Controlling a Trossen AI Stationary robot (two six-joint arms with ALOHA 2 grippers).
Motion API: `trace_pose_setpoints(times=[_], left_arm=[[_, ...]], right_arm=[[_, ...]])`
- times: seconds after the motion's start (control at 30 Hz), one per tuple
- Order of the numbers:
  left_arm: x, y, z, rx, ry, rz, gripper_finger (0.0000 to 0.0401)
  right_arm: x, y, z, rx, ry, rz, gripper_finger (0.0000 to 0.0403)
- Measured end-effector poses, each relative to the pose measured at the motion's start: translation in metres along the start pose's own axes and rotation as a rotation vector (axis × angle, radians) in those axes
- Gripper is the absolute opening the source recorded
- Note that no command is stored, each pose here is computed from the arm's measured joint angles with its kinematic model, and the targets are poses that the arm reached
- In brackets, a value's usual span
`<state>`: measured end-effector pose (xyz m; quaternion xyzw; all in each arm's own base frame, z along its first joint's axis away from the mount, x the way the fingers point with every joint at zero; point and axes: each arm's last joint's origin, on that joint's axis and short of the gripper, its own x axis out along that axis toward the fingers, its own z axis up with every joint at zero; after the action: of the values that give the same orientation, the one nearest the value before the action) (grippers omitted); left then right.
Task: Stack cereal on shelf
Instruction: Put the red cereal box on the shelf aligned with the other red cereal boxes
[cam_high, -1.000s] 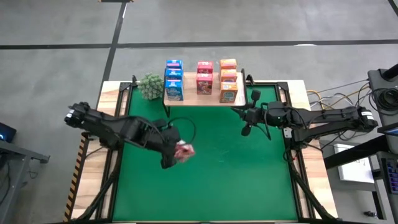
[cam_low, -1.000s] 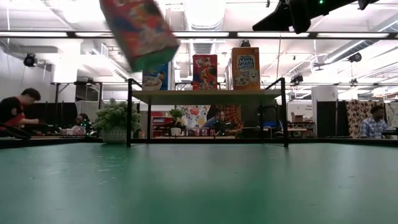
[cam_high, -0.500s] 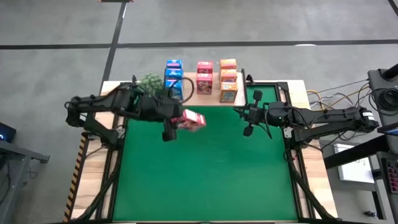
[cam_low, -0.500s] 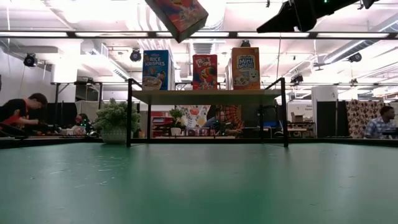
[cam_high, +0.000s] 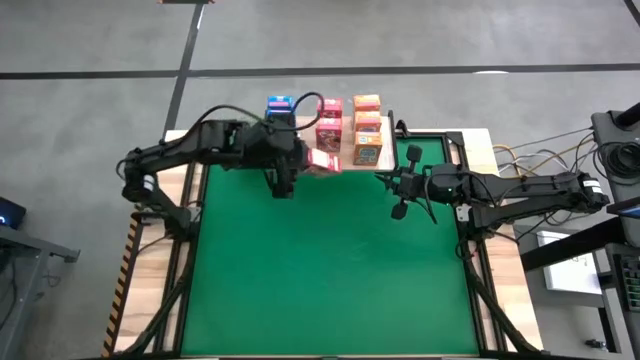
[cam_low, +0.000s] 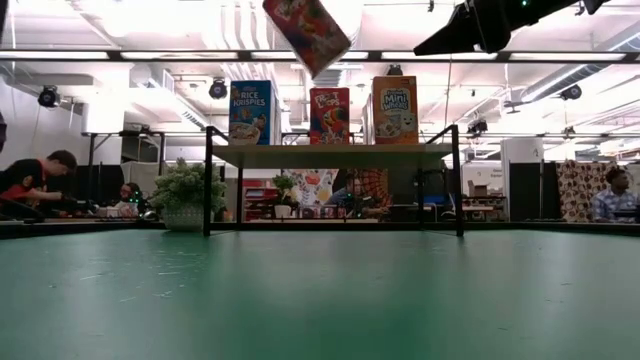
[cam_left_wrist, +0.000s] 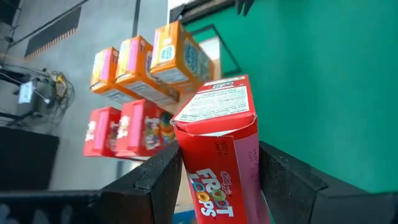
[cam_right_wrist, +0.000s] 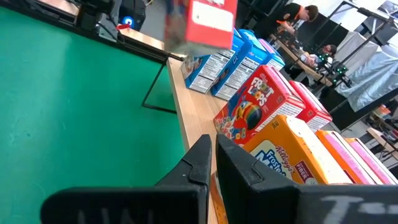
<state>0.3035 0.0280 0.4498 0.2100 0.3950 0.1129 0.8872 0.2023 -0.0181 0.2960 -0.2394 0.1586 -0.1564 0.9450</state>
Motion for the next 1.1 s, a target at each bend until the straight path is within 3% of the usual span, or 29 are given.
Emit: trace_pose_setpoints(times=[0.13,0.33,0.63,1.1], left_arm=[[0.01,0.014,0.007,0.08,0.067,0.004,0.018],[0.031,0.034,0.014,0.112,0.138,-0.033,0.018],[0.066,0.047,-0.009,0.094,0.255,-0.079,0.018],[0.099,0.045,-0.011,0.088,0.277,-0.109,0.0181]], right_arm=[[0.0,0.0,0.0,-0.002,0.002,0.001,0.0013],[0.0,0.0,0.0,-0.004,0.002,0.001,0.0013],[0.0,0.0,-0.001,-0.016,0.006,0.003,0.0013],[0.0,0.0,-0.001,-0.035,0.005,0.003,0.0013]])
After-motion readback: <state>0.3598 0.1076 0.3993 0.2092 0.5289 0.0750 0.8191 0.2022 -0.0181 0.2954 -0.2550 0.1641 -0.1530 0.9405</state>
